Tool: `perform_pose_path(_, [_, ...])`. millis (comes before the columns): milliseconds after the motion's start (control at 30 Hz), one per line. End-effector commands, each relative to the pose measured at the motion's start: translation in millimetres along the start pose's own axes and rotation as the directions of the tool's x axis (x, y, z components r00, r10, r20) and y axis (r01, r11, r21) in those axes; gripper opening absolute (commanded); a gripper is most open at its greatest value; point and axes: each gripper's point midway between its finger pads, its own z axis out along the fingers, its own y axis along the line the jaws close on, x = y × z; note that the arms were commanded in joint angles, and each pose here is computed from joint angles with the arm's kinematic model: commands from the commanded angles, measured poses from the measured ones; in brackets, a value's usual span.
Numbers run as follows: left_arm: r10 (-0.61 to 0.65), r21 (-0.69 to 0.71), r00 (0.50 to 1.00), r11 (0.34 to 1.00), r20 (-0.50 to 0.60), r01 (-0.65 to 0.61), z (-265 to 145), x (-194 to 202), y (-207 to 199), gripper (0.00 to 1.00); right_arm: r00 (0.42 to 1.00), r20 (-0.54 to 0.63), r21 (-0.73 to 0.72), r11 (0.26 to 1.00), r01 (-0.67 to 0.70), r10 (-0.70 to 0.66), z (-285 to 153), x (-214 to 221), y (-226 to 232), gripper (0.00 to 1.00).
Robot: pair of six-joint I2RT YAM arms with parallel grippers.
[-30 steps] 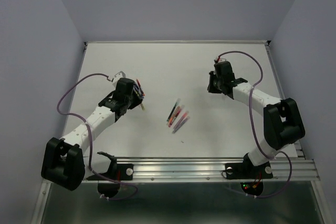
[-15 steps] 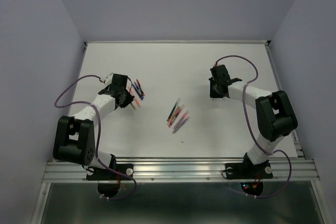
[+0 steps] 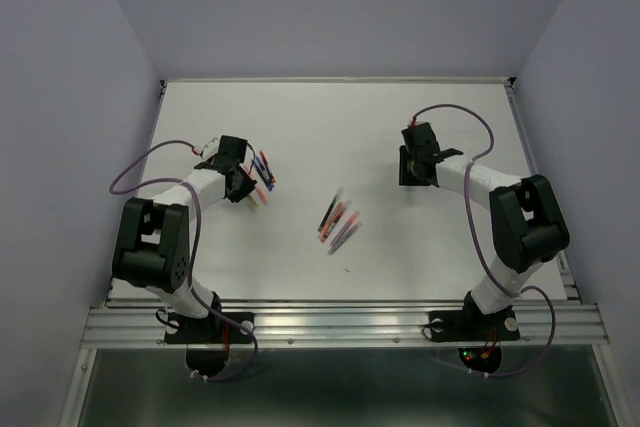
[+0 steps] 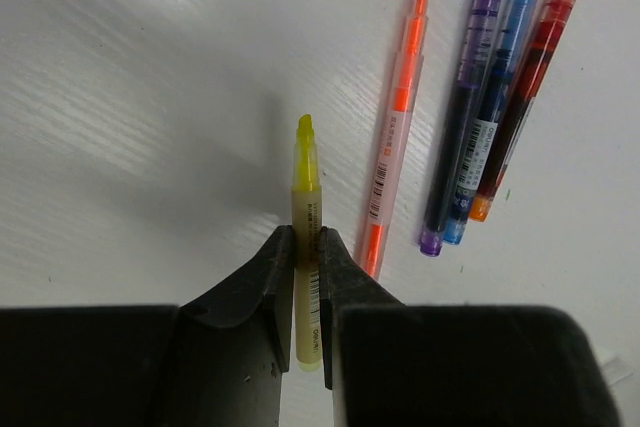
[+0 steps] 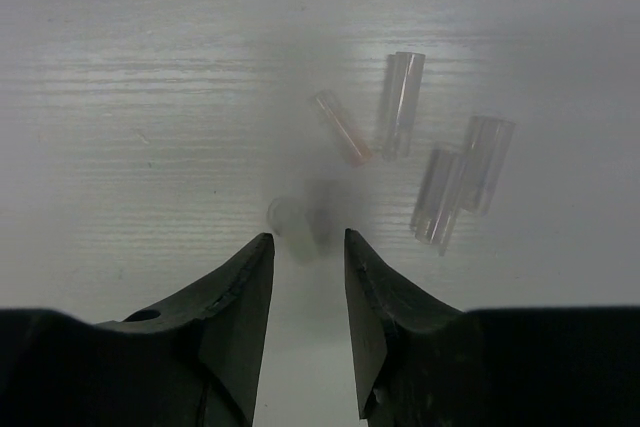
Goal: Open the pen caps
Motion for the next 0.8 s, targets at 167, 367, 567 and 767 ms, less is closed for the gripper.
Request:
perform_pose_path(167, [-0.01,-0.042,0.999,0.999,0.04,0.011,11,-16,-4,0.0,0.996,0.082,-0.014,1.0,-0.022,0.023,-24,-24,0,0.41])
perform_pose_path(367, [-0.01,-0.033,0.999,0.999,0.031,0.011,14,-15,-7,0.19,0.994,0.101,-0.017,0.999,-0.03,0.032,-32,-28,-2,0.42])
perform_pose_path(567, [0.0,-0.015,1.0,1.0,0.017,0.0,12,-12,-8,0.41,0.992,0.119,-0.029,0.999,-0.039,0.042,-40,-31,-2,0.43])
perform_pose_path(767, [-0.003,0.008,0.999,1.0,0.032,0.003,-5,-16,-8,0.55,0.99,0.132,-0.042,0.998,-0.045,0.05,-46,-34,-1,0.45])
